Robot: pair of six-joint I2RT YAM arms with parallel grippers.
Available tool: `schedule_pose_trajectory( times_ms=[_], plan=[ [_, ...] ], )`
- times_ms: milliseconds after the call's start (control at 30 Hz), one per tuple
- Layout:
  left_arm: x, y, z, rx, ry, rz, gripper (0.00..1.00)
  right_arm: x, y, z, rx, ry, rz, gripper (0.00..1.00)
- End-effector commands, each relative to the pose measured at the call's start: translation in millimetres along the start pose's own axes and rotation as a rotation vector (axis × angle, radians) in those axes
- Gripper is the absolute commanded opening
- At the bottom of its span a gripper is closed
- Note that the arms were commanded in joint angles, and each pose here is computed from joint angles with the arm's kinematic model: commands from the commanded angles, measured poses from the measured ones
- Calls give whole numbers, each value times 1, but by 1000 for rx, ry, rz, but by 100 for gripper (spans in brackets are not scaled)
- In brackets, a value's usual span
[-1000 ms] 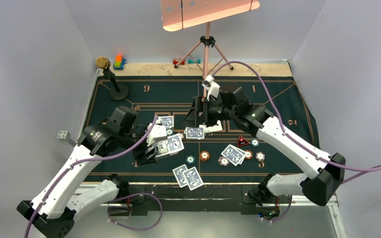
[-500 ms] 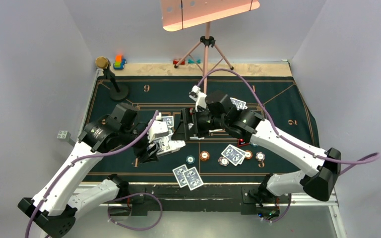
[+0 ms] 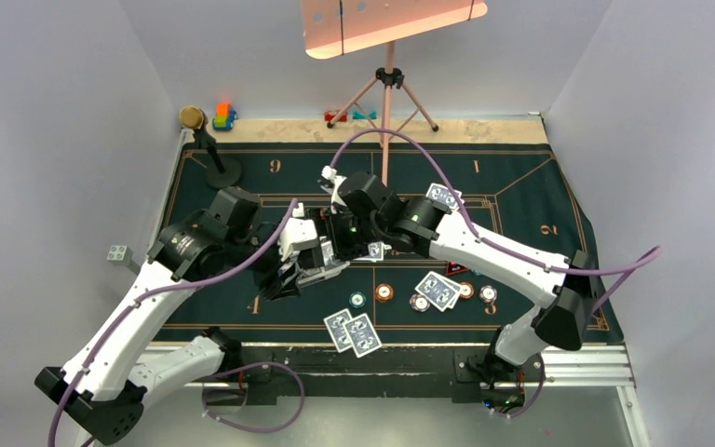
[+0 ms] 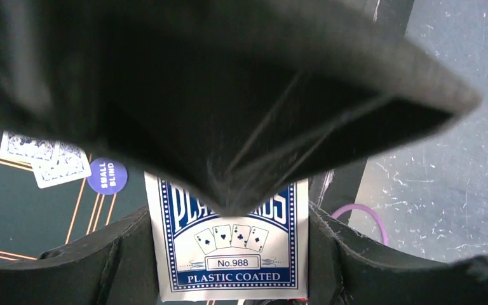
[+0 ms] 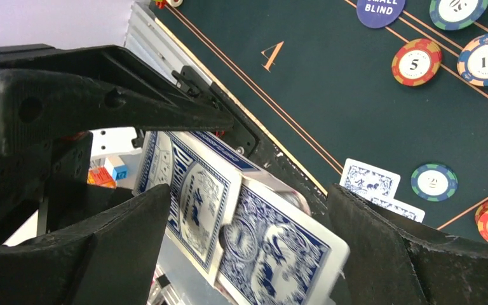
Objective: Distribute texas hold em gaming equipment
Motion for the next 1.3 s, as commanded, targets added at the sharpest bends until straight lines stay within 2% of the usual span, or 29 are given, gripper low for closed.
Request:
schedule_pose_trajectory(
  times_ms=[0,267,400,500,567,667,933,1067,1200,1267],
  plan=[
    [9,-8,-29,-88,25,-44,28,24,-8,-16,-41,-32,-42,98],
    [22,-10,-41,-115,3,-111,27,35,-14,-16,-45,0,-136,98],
    [21,-9,-40,-115,-15,-111,29,29,-24,-18,-82,66,-250,94],
    [20,-8,-40,-113,-18,-99,34,25,-32,-20,-107,121,-345,83],
    [18,-9,-40,-112,-12,-90,40,24,-31,-20,-105,125,-376,75],
    [15,-10,-40,-113,-5,-80,43,27,-32,-20,-103,109,-406,66],
    [13,-11,-37,-103,1,-72,49,39,-31,-23,-96,97,-509,51],
    [14,-14,-40,-103,-6,-87,58,34,-26,-20,-71,120,-515,33],
    [11,-21,-48,-102,-16,-75,63,30,-18,-17,-39,144,-520,24],
    [11,-23,-49,-111,-5,-81,74,29,-17,-17,-33,147,-522,19]
  ],
)
Point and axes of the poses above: each gripper's point midway between its finger pads, its own y axis out along the fingers, its own x axis along the line the jaws close on, z = x × y, the point moved 2 cm from there along -y, back along the fingers, and after that the axes turned 1 degree about y, right-handed, at the moved point
